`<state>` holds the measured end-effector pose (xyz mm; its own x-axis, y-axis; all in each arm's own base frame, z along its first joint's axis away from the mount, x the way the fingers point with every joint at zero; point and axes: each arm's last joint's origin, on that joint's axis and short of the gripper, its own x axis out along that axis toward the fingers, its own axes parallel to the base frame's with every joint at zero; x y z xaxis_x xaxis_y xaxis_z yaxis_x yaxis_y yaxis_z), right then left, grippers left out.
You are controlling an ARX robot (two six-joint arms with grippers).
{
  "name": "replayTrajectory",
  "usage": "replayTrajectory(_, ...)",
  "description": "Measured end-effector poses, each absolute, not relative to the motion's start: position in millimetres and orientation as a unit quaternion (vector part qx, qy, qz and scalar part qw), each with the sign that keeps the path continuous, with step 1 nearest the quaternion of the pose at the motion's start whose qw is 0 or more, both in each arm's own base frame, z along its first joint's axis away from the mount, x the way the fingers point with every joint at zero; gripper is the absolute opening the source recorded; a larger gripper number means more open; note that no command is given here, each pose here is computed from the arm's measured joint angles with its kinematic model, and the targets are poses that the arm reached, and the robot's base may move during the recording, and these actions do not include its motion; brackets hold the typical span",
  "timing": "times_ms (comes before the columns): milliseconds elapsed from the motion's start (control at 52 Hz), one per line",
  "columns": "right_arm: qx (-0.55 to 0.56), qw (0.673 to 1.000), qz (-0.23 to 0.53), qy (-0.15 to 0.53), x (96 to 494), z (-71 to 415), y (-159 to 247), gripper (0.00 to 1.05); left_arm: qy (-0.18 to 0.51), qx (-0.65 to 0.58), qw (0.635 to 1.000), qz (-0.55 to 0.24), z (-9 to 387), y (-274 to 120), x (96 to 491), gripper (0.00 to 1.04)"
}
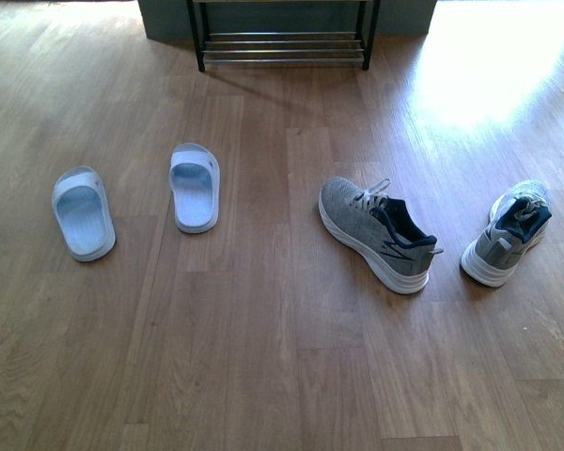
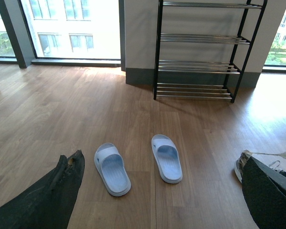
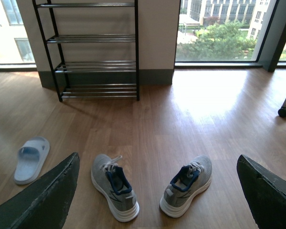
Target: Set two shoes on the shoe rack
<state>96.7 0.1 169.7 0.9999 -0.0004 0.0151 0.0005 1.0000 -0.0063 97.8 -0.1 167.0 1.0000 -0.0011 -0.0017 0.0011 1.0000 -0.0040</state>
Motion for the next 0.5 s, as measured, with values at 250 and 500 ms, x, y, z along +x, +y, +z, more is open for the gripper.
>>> replayTrajectory(250,-0.003,1.000,0.000,-0.008,96.7,169.7,0.1,0.96,0.001,-0.002,1.000,-0.001,167.0,-0.1,97.8,0.95)
replayTrajectory(500,-0.003,1.000,0.000,-0.008,96.7,169.7,0.1,0.96,0.001,-0.002,1.000,-0.001,167.0,-0.1,97.8,0.95)
